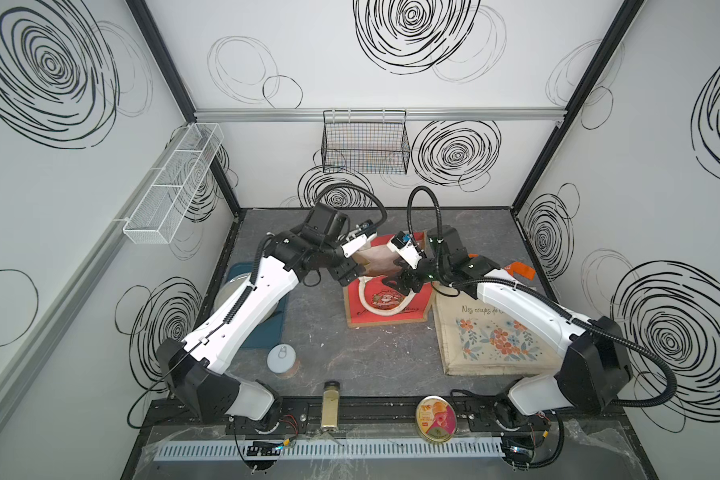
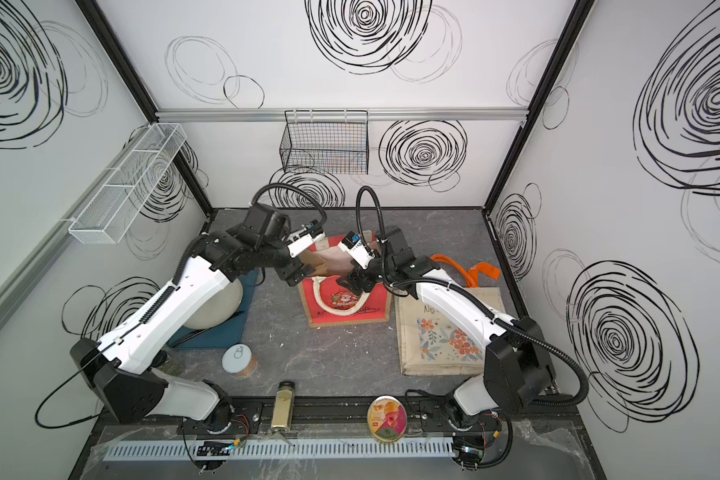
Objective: Put away the canvas bag
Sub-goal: Press the canvas bag at the center of the board.
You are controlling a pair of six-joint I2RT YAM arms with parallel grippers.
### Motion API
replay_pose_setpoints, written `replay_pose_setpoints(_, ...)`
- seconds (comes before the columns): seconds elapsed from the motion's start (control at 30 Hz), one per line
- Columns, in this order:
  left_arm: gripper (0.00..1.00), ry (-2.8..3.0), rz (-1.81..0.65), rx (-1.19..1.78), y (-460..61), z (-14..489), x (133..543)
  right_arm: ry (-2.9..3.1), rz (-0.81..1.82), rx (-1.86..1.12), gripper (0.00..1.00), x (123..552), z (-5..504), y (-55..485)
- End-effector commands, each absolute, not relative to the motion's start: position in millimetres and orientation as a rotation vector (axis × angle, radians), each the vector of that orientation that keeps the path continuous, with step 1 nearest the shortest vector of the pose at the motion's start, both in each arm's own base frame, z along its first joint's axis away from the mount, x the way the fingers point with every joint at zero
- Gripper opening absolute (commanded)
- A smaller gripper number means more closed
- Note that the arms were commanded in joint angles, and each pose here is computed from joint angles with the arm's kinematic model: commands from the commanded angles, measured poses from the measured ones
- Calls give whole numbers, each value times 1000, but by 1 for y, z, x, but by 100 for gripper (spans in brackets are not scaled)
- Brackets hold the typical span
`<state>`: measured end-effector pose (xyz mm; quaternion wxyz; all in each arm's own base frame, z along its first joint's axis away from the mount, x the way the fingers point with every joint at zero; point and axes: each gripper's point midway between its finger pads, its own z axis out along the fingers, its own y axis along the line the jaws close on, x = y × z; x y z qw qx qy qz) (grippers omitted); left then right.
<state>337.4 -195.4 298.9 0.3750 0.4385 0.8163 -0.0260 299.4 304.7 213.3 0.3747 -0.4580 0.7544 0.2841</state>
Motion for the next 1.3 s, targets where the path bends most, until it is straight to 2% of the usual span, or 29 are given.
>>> replay_pose_setpoints(0.0,93,2050,-13,1133,-185,320,348,1928,667,-1195,82,302,206,310)
replay_pose_setpoints(0.1,93,2051,3,1162,-180,311,367,1907,636,-1216,82,303,210,316)
replay_pose_setpoints(0.2,91,2025,-148,1210,-181,301,383,1906,616,-1235,82,308,209,320)
replay_pose_setpoints(0.47,94,1986,-244,1369,-203,271,399,1863,628,-1308,81,303,203,334)
replay_pose_setpoints(0.6,93,2082,-364,1424,-206,247,394,1868,627,-1291,81,305,201,332)
replay_pose_setpoints(0.8,90,2156,-576,1481,-217,232,360,1866,627,-1236,79,318,205,332)
replay_pose_setpoints(1.0,90,2180,-558,1455,-213,228,346,1912,604,-1186,78,330,196,333)
replay_pose_setpoints(1.27,90,2179,-655,1407,-215,231,335,1971,593,-1123,77,342,190,330)
